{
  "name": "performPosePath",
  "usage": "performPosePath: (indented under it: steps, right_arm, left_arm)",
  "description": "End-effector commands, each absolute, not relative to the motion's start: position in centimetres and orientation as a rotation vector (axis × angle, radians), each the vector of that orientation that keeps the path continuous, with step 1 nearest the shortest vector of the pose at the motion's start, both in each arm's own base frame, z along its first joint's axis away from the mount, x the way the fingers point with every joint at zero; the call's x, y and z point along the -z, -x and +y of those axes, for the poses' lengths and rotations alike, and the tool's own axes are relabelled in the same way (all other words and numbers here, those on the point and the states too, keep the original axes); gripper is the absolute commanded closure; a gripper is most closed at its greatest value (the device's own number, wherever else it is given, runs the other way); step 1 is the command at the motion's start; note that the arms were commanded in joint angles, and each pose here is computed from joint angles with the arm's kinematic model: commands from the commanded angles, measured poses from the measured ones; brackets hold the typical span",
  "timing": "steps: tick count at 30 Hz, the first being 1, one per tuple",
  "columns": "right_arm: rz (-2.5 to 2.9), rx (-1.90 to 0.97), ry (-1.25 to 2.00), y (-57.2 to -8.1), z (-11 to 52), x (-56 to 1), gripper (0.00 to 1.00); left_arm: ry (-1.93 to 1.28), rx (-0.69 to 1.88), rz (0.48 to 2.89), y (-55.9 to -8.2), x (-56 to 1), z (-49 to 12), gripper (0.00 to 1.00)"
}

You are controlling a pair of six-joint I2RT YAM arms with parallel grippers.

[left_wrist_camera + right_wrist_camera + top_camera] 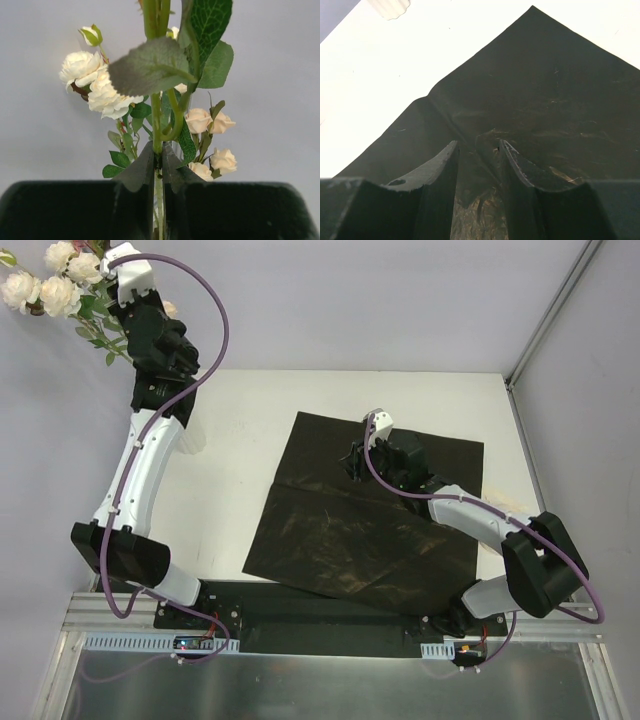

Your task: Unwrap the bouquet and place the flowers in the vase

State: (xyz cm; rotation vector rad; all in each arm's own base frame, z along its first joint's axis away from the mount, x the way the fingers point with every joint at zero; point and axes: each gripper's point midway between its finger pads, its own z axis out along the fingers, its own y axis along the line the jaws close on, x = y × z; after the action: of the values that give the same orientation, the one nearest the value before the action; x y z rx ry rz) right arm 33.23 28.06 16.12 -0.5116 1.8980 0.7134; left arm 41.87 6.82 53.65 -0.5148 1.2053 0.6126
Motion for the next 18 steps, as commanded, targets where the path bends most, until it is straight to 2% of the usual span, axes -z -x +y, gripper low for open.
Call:
performPosePath:
  steps: [1, 14, 18]
  right_arm:
    - [1.824, -0.735, 0.525, -34.2, 28.8, -18.6, 0.60]
    - [1.830, -0.730, 0.523, -34.4, 28.7, -18.3, 0.60]
    - [1.833, -0.730, 0.523, -34.4, 28.7, -18.2, 0.60]
  left_arm:
    - [0.587, -0.608, 1.170, -42.0, -53.3, 7.8, 1.00]
    - [0.667, -0.635, 1.298, -44.6, -44.2, 8.3, 0.95]
    - [0.669, -0.639, 1.350, -44.9, -41.7, 8.1, 0.82]
